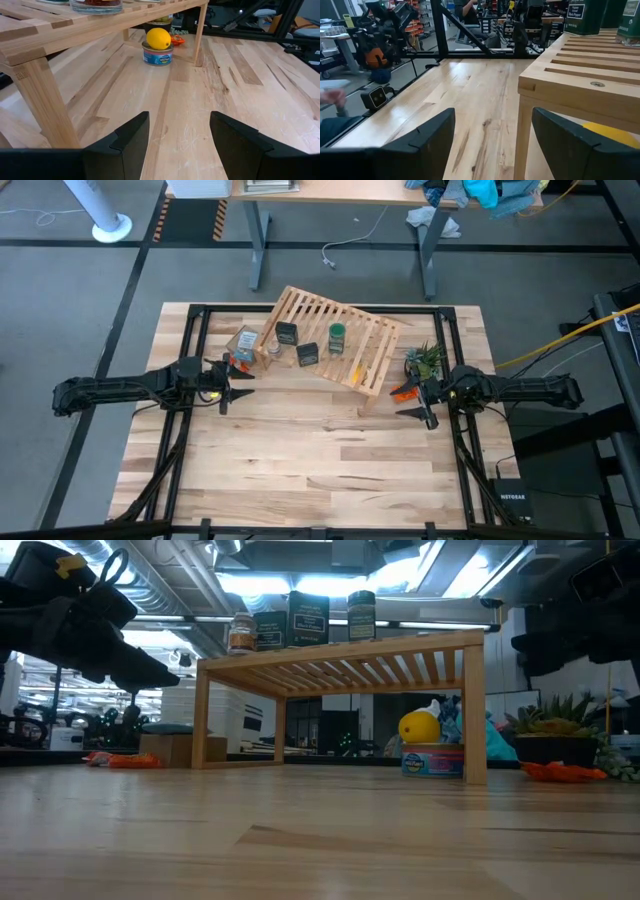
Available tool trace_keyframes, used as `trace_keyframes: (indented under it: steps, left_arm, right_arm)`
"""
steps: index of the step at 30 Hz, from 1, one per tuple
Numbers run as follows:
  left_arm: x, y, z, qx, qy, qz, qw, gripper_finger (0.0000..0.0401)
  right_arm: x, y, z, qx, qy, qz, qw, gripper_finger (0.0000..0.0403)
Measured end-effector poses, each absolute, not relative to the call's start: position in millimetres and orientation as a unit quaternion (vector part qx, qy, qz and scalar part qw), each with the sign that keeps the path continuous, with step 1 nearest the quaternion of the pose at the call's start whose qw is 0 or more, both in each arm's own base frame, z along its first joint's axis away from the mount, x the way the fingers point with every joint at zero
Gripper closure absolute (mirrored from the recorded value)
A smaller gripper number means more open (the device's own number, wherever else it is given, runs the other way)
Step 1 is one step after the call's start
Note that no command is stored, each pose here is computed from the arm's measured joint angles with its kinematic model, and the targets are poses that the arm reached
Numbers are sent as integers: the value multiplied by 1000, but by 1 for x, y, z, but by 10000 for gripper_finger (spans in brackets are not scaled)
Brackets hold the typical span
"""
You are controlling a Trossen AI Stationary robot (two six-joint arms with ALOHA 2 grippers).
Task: Shelf spices
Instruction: Return to Home Position
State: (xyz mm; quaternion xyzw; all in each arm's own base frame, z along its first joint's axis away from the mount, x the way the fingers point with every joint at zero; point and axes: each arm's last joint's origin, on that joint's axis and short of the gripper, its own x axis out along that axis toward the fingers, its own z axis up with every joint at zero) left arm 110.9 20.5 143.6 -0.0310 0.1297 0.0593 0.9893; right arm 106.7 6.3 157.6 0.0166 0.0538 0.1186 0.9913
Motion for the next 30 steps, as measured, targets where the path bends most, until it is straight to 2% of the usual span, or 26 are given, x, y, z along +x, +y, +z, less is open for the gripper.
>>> trace_keyframes:
  steps: [15, 24, 30]
  left_arm:
    - [111, 21, 144, -31, 130, 60, 989, 199]
    - [111, 21, 144, -31, 130, 59, 989, 199]
    - [111, 20, 144, -31, 129, 59, 989, 199]
  right_arm:
    - [106, 6, 158, 17, 52, 118, 992, 133]
    - [96, 6, 171, 6, -30, 119, 992, 133]
    - [96, 6, 175, 4, -48, 120, 992, 133]
